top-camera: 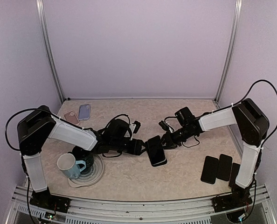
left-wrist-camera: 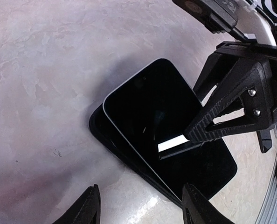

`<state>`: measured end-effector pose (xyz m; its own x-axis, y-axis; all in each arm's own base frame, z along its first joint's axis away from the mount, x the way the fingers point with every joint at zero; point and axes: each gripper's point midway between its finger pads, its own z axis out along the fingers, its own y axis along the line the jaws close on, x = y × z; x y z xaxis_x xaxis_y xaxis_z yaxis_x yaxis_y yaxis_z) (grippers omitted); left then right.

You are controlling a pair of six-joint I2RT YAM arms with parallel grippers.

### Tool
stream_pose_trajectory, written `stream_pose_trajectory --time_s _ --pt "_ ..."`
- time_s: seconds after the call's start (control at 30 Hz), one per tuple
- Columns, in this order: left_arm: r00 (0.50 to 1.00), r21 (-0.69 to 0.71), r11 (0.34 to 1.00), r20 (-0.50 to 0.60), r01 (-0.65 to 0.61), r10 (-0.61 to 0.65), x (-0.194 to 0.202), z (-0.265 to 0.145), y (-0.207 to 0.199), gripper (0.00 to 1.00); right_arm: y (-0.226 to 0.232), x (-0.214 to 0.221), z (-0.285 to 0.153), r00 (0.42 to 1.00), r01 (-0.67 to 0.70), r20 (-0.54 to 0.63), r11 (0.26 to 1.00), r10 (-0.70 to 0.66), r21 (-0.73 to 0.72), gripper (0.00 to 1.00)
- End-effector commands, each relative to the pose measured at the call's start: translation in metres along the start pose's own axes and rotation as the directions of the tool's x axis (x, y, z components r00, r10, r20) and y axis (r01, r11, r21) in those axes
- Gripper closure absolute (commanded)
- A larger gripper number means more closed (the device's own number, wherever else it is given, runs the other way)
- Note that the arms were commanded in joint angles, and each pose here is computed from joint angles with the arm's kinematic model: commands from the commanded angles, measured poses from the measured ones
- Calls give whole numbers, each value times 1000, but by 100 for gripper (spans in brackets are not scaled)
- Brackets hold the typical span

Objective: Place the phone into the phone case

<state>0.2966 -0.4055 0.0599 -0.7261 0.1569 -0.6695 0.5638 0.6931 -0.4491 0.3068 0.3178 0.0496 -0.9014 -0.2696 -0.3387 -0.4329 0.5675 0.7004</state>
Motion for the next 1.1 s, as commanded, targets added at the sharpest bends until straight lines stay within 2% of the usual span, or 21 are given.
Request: stream_pose_trajectory --time_s 0.0,0.07,0.23,0.3,0.43,0.77,0.9,1.07 --pt "999 -18 999 -26 28 -28 0 12 9 50 -15 2 2 999 27 -34 995 -24 92 75" --pt "998 -21 999 -47 40 -41 4 17 13 57 -18 2 3 999 30 -38 994 -27 107 73" --pt "993 -37 998 -101 51 -54 16 31 20 68 -25 2 2 996 72 -64 979 -61 189 70" --pt "991 -48 997 -110 65 -70 19 34 24 75 -19 1 3 993 106 -66 974 -95 198 70" --pt "991 -45 996 -113 72 -77 21 39 27 81 -22 4 8 989 134 -97 959 -113 252 74" --pt "989 -43 996 -123 78 -83 24 48 30 82 -21 14 11 983 156 -148 920 -108 360 74" --pt "990 -45 996 -113 73 -78 19 45 31 82 -24 3 -4 984 166 -127 884 -122 438 66" --pt "989 -48 996 -127 74 -80 23 39 33 82 -10 -16 -17 977 211 -122 866 -174 453 55"
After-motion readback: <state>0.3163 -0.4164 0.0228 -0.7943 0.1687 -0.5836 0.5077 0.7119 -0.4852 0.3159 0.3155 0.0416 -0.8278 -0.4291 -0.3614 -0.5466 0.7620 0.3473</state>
